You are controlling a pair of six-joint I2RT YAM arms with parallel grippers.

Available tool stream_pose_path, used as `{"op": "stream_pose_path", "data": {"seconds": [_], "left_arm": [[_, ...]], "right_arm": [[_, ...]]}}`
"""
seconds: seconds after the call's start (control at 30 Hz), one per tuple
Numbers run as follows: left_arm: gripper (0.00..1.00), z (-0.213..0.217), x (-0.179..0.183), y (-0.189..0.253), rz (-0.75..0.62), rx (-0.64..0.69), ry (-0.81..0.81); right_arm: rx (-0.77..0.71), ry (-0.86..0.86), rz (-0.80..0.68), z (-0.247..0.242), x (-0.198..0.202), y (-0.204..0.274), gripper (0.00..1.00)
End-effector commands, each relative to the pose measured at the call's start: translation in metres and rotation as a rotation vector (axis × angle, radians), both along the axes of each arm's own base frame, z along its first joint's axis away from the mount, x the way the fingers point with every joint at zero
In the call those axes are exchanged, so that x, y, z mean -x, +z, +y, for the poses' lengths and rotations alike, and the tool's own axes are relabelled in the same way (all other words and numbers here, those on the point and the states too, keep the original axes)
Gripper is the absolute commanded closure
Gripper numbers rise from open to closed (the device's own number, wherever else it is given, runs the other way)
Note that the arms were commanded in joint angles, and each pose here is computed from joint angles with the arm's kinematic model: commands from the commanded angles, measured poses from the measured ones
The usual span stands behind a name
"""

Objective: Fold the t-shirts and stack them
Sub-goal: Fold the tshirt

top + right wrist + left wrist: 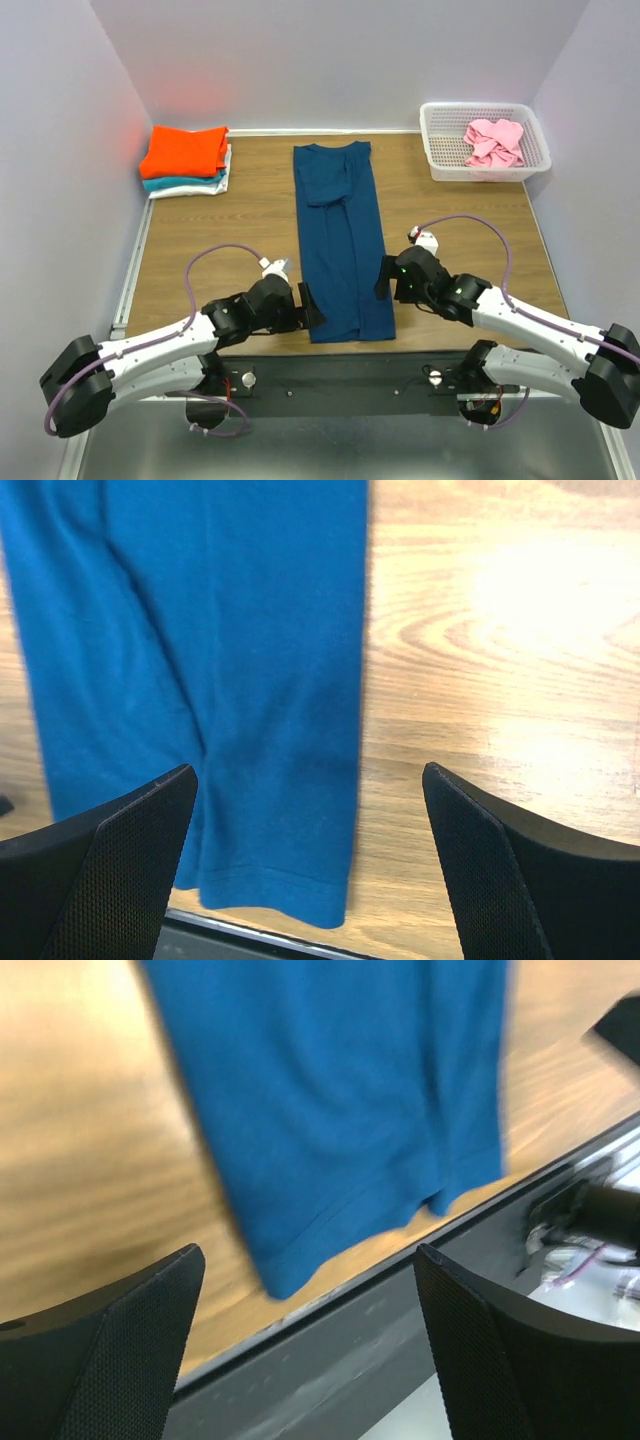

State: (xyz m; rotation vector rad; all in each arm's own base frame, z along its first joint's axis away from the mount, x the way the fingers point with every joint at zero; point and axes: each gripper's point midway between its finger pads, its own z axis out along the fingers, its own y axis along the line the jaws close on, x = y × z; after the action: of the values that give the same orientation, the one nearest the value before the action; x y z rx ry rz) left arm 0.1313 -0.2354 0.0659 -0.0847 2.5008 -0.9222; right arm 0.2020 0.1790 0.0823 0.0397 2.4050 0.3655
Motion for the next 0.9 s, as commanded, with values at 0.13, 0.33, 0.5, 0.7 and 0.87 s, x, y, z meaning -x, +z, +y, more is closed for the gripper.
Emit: {"op": "stream_pose_path", "data": {"seconds": [0.13, 0.33, 0.5, 0.7, 0.87], "left_arm": [[0.17, -0.016, 0.029, -0.027, 0.131, -0.061, -0.069], [0.42, -0.021, 0.036, -0.045, 0.176, -0.140, -0.122], [0.57, -0.010, 0.044, -0.057, 0.218, -0.206, -0.113], [0.64, 0.002, 0.046, -0.054, 0.223, -0.220, -0.079], [0.80, 0.004, 0.047, -0.052, 0.216, -0.200, -0.069]], "right_arm": [[0.055, -0.042, 0.031, -0.009, -0.001, -0.012, 0.00], [0.049, -0.027, 0.046, -0.008, 0.003, -0.015, 0.00], [0.049, -0.017, 0.055, -0.007, 0.005, -0.016, 0.00], [0.051, -0.001, 0.075, -0.006, 0.009, -0.019, 0.00], [0.035, 0.052, 0.103, -0.001, 0.017, -0.020, 0.00]]}}
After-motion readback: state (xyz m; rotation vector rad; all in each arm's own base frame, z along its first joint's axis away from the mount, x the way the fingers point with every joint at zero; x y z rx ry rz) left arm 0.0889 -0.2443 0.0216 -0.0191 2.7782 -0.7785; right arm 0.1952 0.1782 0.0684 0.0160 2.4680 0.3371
